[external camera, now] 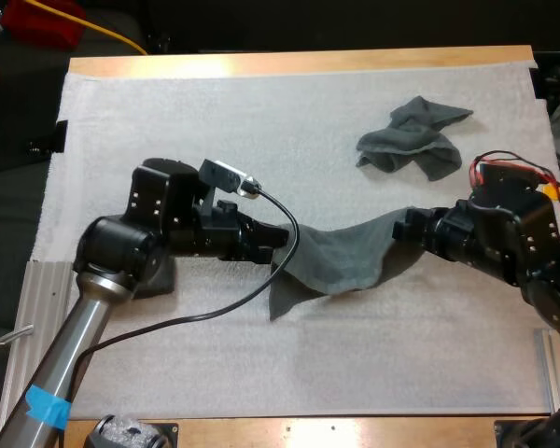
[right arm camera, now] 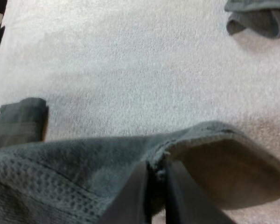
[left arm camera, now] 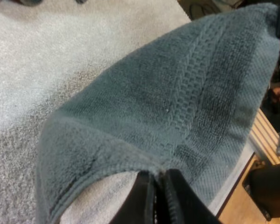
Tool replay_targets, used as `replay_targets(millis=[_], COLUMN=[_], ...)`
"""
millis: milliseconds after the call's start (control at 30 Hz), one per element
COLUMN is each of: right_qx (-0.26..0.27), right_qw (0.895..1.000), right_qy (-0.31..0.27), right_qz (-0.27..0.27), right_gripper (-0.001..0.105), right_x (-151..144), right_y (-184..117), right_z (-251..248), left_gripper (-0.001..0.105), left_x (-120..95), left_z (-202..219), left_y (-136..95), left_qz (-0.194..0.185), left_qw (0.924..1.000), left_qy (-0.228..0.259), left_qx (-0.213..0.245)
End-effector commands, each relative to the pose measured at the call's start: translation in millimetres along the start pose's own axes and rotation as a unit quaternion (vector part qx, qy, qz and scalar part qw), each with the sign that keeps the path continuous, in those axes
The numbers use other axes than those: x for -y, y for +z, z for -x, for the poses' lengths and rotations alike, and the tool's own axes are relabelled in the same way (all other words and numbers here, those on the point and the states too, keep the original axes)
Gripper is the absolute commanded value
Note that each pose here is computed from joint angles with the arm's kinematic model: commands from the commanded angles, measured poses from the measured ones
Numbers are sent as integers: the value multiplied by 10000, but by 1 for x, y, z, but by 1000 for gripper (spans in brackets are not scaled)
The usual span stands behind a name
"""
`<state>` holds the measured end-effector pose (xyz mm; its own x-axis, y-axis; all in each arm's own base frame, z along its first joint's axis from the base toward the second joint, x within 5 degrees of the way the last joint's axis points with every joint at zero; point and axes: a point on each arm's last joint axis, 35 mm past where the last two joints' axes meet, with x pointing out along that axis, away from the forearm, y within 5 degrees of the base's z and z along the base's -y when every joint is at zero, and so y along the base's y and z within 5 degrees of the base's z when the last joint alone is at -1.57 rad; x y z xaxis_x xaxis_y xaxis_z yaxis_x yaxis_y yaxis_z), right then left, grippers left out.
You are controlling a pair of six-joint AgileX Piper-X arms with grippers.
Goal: Pick towel from pile, fold and stack
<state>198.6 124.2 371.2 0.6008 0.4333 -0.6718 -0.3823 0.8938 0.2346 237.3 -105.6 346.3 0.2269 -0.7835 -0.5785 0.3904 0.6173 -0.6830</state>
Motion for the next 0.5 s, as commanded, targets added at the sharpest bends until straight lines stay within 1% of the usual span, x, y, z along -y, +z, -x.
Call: replay_targets(millis=[0, 100, 167, 300, 467], right_qx=[-5, 40, 70, -75, -71], right_qw=[9999, 9999, 9999, 9999, 9996], right_qy=[-70, -58, -50, -34, 254], right_qz=[96, 118, 119, 113, 66], right_gripper=[1, 1, 1, 1, 1], right_x=[-1, -1, -1, 0, -1], right_y=[2, 1, -1, -9, -13], right_z=[6, 14, 21, 35, 47], left_gripper=[0, 0, 0, 0, 0], left_x=[5, 8, 10, 16, 29], left_z=[5, 8, 11, 20, 22], left_y=[0, -3, -6, -14, -24], left_qz=[-12, 16, -36, -26, -146], left_qw=[10000, 9999, 9999, 9998, 9991], left_qy=[-59, -19, 34, 53, -42], left_qx=[-37, -154, -163, -216, -394])
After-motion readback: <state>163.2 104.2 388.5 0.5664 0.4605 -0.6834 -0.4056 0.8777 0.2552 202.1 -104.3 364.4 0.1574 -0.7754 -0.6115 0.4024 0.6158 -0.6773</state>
